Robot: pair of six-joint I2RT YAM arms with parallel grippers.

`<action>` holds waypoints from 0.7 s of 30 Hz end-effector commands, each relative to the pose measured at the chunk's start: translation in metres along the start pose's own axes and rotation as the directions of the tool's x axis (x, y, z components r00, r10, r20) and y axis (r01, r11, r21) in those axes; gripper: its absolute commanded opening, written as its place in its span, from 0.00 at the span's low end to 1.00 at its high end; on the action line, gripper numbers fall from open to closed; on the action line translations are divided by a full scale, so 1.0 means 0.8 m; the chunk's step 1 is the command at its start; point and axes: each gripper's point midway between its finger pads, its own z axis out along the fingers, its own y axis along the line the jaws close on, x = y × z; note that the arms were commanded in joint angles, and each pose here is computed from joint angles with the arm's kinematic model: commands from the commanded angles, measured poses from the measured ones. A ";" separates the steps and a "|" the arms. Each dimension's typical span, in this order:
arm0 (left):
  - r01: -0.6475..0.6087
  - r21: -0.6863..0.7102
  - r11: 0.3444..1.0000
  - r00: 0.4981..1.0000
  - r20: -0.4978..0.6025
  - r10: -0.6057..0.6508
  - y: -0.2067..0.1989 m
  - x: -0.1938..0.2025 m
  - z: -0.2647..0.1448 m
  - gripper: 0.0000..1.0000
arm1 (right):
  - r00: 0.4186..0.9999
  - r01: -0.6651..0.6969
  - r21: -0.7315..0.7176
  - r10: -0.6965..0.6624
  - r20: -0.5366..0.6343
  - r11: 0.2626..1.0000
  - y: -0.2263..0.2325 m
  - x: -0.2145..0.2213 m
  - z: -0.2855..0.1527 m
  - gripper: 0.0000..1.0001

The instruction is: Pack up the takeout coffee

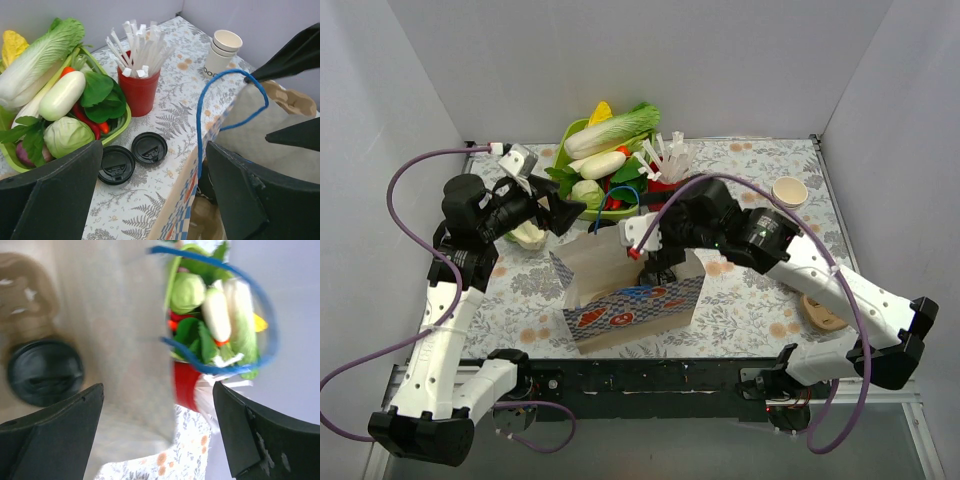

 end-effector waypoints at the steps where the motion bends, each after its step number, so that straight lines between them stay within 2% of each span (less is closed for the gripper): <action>1: 0.021 -0.133 0.991 0.998 0.067 -0.013 0.030 -0.036 0.001 0.86 | 0.987 -0.089 0.220 0.056 0.150 0.972 -0.111 -0.033 -0.046 0.96; 4: 0.008 -0.153 0.988 0.997 0.075 0.004 0.039 -0.042 0.006 0.88 | 0.969 -0.202 0.243 0.158 0.190 0.949 -0.150 -0.015 -0.054 0.96; 6: -0.001 -0.166 0.986 0.997 0.074 0.013 0.047 -0.047 0.010 0.88 | 0.930 -0.336 0.254 0.276 0.245 0.907 -0.181 0.002 -0.069 0.94; 8: -0.012 -0.181 0.983 0.997 0.075 0.026 0.056 -0.053 0.012 0.89 | 0.879 -0.453 0.232 0.389 0.275 0.861 -0.200 0.021 -0.059 0.93; 12: -0.061 -0.206 0.977 0.997 0.040 0.070 0.075 -0.054 0.020 0.89 | 0.796 -0.593 0.203 0.531 0.289 0.779 -0.225 0.082 -0.028 0.83; 14: -0.088 -0.225 0.970 0.995 0.025 0.096 0.086 -0.054 0.023 0.89 | 0.788 -0.602 0.216 0.529 0.315 0.769 -0.238 0.095 -0.018 0.79; 18: -0.075 -0.230 0.970 0.997 -0.001 0.077 0.096 -0.054 0.025 0.89 | 0.751 -0.635 0.146 0.563 0.345 0.758 -0.243 0.110 0.021 0.68; 21: -0.087 -0.231 0.969 0.996 -0.027 0.083 0.097 -0.048 0.023 0.89 | 0.728 -0.654 0.098 0.589 0.352 0.750 -0.243 0.120 0.053 0.64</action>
